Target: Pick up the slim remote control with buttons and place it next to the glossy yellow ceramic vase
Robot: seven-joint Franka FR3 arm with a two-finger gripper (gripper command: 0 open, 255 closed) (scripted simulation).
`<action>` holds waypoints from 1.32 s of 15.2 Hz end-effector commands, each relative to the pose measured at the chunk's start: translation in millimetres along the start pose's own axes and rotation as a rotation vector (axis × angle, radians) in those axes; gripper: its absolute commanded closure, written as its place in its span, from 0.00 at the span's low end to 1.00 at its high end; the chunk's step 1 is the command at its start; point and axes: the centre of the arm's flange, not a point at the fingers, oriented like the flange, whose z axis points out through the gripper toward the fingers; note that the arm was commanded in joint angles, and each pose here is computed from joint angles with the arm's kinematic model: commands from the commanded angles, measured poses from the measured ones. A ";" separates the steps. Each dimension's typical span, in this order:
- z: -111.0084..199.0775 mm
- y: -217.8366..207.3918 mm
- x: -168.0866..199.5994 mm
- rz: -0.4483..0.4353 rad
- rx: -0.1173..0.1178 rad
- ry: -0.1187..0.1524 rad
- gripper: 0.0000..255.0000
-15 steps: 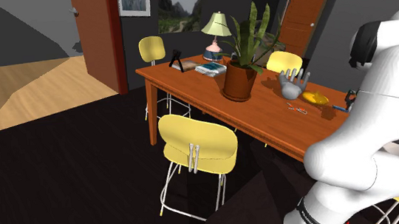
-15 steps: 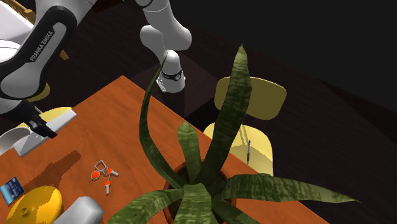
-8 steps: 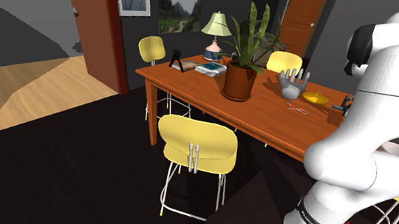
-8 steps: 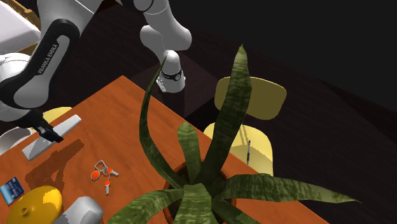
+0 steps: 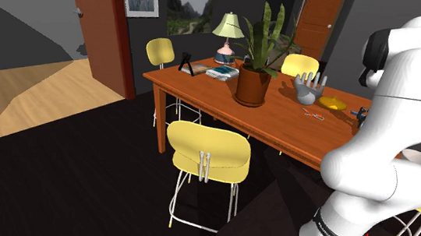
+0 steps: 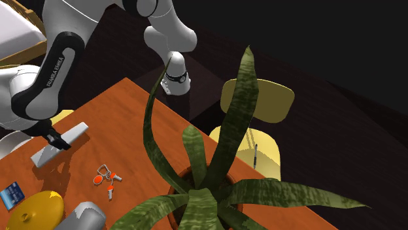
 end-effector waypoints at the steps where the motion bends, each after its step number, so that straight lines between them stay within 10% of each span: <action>1: 0.7 0.1 0.0 0.000 0.000 0.001 1.00; 5: 0.7 0.1 0.0 0.000 0.000 0.001 1.00; 6: 0.6 0.1 0.0 0.000 0.000 0.001 0.00; 20: -49.3 0.1 0.0 0.000 0.000 0.001 0.00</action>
